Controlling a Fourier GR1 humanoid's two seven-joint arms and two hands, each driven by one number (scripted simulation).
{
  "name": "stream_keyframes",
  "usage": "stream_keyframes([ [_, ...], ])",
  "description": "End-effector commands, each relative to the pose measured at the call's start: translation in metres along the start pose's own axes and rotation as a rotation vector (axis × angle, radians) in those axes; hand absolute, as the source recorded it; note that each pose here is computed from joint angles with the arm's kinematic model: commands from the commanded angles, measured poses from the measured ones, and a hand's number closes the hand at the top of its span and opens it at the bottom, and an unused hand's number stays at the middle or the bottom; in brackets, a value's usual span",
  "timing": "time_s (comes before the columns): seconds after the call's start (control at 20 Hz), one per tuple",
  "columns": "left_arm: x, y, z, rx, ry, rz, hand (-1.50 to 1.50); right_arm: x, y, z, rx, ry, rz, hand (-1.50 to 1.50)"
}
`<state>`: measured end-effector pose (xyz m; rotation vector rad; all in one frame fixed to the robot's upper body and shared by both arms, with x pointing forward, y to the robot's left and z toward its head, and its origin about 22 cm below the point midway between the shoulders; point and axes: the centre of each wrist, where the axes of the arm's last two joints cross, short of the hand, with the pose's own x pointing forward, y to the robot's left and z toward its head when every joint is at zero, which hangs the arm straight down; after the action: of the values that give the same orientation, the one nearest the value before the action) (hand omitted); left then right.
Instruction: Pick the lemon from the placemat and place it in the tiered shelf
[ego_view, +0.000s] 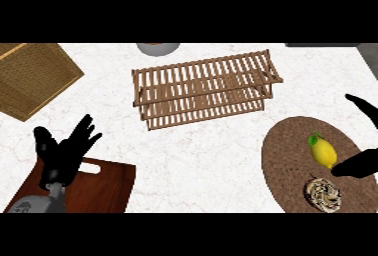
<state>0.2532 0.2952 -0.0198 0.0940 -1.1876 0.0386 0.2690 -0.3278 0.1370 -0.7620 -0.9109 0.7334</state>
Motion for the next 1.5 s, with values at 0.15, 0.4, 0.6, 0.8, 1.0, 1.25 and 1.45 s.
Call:
stream_keyframes([
  [0.15, 0.009, -0.002, -0.009, 0.007, 0.075, 0.01, 0.0, 0.015, 0.01, 0.008, -0.047, 0.059, 0.045, -1.5],
  [0.4, -0.006, -0.009, 0.01, -0.007, 0.085, 0.007, 0.0, 0.013, 0.038, 0.002, -0.041, 0.062, 0.05, -1.5],
  [0.6, -0.011, -0.004, 0.009, 0.0, 0.088, 0.015, 0.0, -0.018, 0.049, -0.02, -0.042, 0.078, 0.044, -1.5],
  [0.8, -0.017, -0.013, 0.018, -0.002, 0.082, 0.013, 0.0, -0.025, 0.06, -0.024, -0.067, 0.101, 0.092, -1.5],
  [1.0, -0.001, -0.013, 0.003, 0.01, 0.077, 0.0, 0.0, -0.029, 0.069, -0.037, -0.089, 0.128, 0.123, -1.5],
  [1.25, -0.004, -0.005, -0.005, -0.016, 0.077, -0.018, 0.0, 0.004, 0.075, -0.047, -0.116, 0.097, 0.117, -1.5],
  [1.45, -0.007, -0.001, 0.007, 0.015, 0.055, -0.008, 0.0, -0.012, 0.079, -0.063, -0.119, 0.082, 0.083, -1.5],
])
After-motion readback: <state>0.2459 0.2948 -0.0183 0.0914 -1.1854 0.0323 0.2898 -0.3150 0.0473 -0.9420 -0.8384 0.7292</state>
